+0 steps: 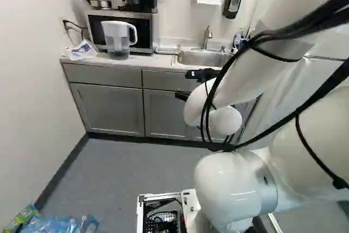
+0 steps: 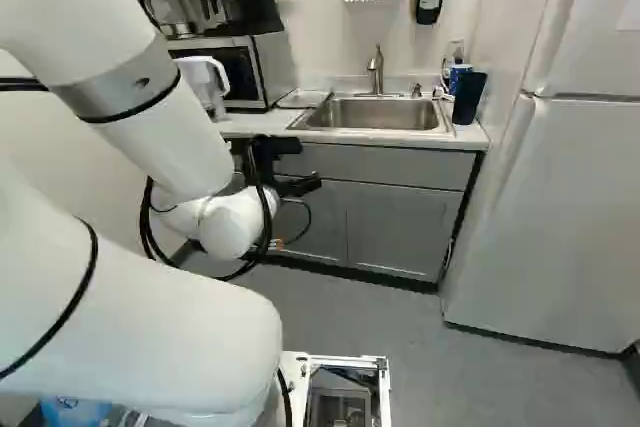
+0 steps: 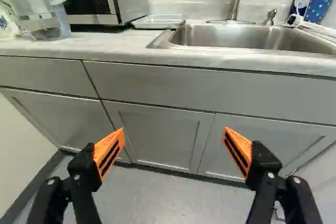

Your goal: Rinse the cup and place it in the tray

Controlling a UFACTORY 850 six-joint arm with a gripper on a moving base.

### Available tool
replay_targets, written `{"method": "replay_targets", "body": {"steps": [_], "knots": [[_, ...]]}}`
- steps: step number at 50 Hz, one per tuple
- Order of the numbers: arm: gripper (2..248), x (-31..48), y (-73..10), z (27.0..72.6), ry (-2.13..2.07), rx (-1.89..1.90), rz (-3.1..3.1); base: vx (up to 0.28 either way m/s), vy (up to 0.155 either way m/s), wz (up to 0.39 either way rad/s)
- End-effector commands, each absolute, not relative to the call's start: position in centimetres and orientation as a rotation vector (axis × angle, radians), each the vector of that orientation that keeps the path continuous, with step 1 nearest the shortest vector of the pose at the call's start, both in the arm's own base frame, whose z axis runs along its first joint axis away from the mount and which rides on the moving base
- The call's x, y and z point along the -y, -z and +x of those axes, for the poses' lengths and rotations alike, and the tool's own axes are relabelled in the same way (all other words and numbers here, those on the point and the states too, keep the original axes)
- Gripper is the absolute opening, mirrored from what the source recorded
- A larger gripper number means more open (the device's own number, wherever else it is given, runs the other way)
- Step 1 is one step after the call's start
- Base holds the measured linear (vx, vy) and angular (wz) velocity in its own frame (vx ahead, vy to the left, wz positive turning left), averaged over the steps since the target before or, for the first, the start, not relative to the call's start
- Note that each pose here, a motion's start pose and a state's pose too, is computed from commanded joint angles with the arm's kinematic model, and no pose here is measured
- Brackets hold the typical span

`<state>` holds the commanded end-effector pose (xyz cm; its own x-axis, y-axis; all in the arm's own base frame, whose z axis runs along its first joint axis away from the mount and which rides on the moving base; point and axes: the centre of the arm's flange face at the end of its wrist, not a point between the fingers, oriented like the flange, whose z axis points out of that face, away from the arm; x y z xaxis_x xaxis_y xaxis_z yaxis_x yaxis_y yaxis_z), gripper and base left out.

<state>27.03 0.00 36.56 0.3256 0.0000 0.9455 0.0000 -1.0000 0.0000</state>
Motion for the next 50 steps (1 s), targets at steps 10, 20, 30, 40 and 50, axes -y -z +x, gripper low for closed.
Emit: {"method": "replay_targets", "body": {"steps": [10, 20, 30, 40, 50], "knots": [[247, 0.0, -36.6, 27.0, -1.824, 0.000, 2.558, 0.000, 0.000, 0.000], [247, 0.0, -36.6, 27.1, -1.824, 0.000, 2.558, 0.000, 0.000, 0.000], [247, 0.1, -37.1, 27.8, -1.837, 0.004, 2.546, 0.000, 0.000, 0.000], [247, 0.3, -38.1, 28.9, -1.865, 0.011, 2.521, 0.000, 0.000, 0.000], [247, 0.4, -39.1, 30.0, -1.892, 0.017, 2.498, 0.000, 0.000, 0.000]]}}
